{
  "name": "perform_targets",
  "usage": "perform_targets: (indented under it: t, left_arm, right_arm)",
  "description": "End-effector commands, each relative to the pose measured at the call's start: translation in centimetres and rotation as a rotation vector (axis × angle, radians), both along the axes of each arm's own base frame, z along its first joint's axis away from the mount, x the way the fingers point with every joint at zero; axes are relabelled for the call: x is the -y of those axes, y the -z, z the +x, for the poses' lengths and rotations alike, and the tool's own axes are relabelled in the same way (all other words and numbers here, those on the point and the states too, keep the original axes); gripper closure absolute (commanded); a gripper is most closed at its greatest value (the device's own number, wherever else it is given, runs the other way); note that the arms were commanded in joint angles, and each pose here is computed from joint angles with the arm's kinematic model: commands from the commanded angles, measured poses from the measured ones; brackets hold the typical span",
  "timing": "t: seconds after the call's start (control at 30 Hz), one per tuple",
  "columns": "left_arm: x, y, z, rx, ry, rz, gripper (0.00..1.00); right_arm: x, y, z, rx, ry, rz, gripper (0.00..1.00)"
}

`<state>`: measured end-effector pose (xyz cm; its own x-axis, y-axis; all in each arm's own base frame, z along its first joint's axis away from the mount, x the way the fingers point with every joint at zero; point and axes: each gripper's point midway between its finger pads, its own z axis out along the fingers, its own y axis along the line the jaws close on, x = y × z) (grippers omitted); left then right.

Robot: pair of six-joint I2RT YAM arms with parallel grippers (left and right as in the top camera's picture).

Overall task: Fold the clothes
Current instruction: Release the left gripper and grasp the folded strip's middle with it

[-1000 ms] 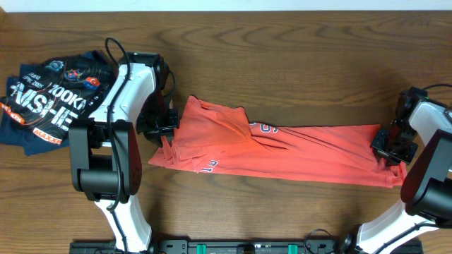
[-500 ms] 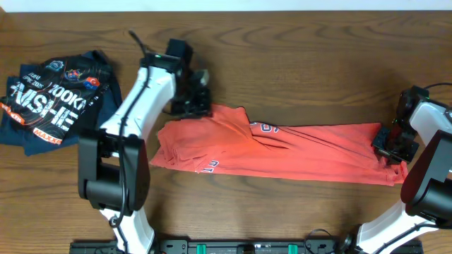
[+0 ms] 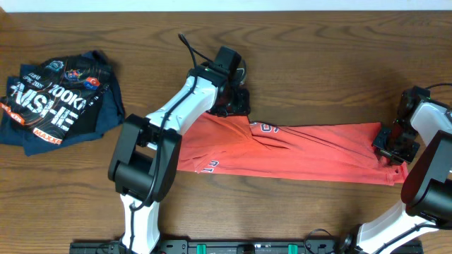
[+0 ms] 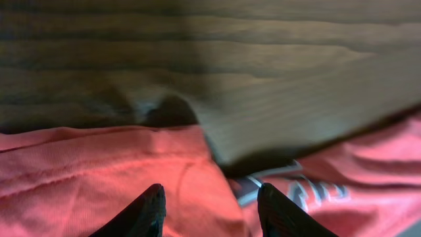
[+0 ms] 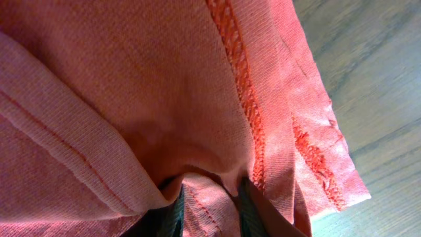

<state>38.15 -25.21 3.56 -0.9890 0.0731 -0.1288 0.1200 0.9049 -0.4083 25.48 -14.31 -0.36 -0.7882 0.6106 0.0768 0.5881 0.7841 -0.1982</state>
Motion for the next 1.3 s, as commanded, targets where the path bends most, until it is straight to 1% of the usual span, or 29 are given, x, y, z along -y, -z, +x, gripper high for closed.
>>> perform_targets:
  t: [0.0, 0.2, 0.33, 0.4, 0.43, 0.47, 0.5, 0.63, 0.7, 0.87, 1.03, 1.13, 1.27]
  left_arm:
    - [-0.9, 1.8, 0.3, -0.032, -0.083, 0.054, 0.53]
    - [-0.6, 3.3, 0.7, -0.033, -0.080, 0.054, 0.52]
    - [-0.3, 4.4, 0.0, -0.058, -0.067, 0.068, 0.54]
    - [-0.2, 4.6, -0.1, -0.063, -0.062, 0.071, 0.68]
    - [-0.1, 4.6, -0.2, -0.062, -0.061, 0.071, 0.80]
    - [-0.1, 4.5, -0.1, -0.062, -0.061, 0.070, 0.89]
    - [-0.1, 4.4, -0.1, -0.059, -0.061, 0.068, 0.93]
    - [-0.2, 3.5, -0.5, -0.061, -0.038, 0.072, 0.94]
    - [-0.4, 2.2, -1.1, -0.065, -0.020, 0.071, 0.94]
    - [0.7, -3.4, -3.2, -0.061, 0.057, -0.038, 0.94]
    - [1.2, -8.3, -6.0, -0.026, 0.109, -0.059, 0.94]
    - [1.9, -9.5, -7.7, -0.025, 0.145, -0.060, 0.94]
    - [3.5, -9.2, -10.2, -0.058, 0.211, -0.042, 0.94]
  right_arm:
    - [-1.2, 1.9, 0.4, 0.016, 0.034, 0.075, 0.72]
    - [-1.2, 1.9, 0.4, 0.017, 0.034, 0.075, 0.72]
    - [-1.2, 1.9, 0.4, 0.017, 0.034, 0.075, 0.71]
    - [-1.3, 1.9, 0.4, 0.017, 0.035, 0.076, 0.72]
    - [-1.3, 1.9, 0.4, 0.018, 0.034, 0.079, 0.71]
    - [-1.4, 1.9, 0.4, 0.020, 0.033, 0.086, 0.71]
    - [-1.5, 2.0, 0.5, 0.023, 0.033, 0.092, 0.71]
    - [-1.5, 2.0, 0.5, 0.024, 0.030, 0.093, 0.72]
    - [-1.5, 2.0, 0.5, 0.024, 0.030, 0.093, 0.72]
    - [-1.5, 2.0, 0.6, 0.027, 0.030, 0.092, 0.71]
    - [-1.5, 2.0, 0.6, 0.027, 0.030, 0.091, 0.71]
    - [-1.5, 2.0, 0.6, 0.026, 0.030, 0.092, 0.71]
    - [-1.5, 2.0, 0.5, 0.026, 0.030, 0.092, 0.71]
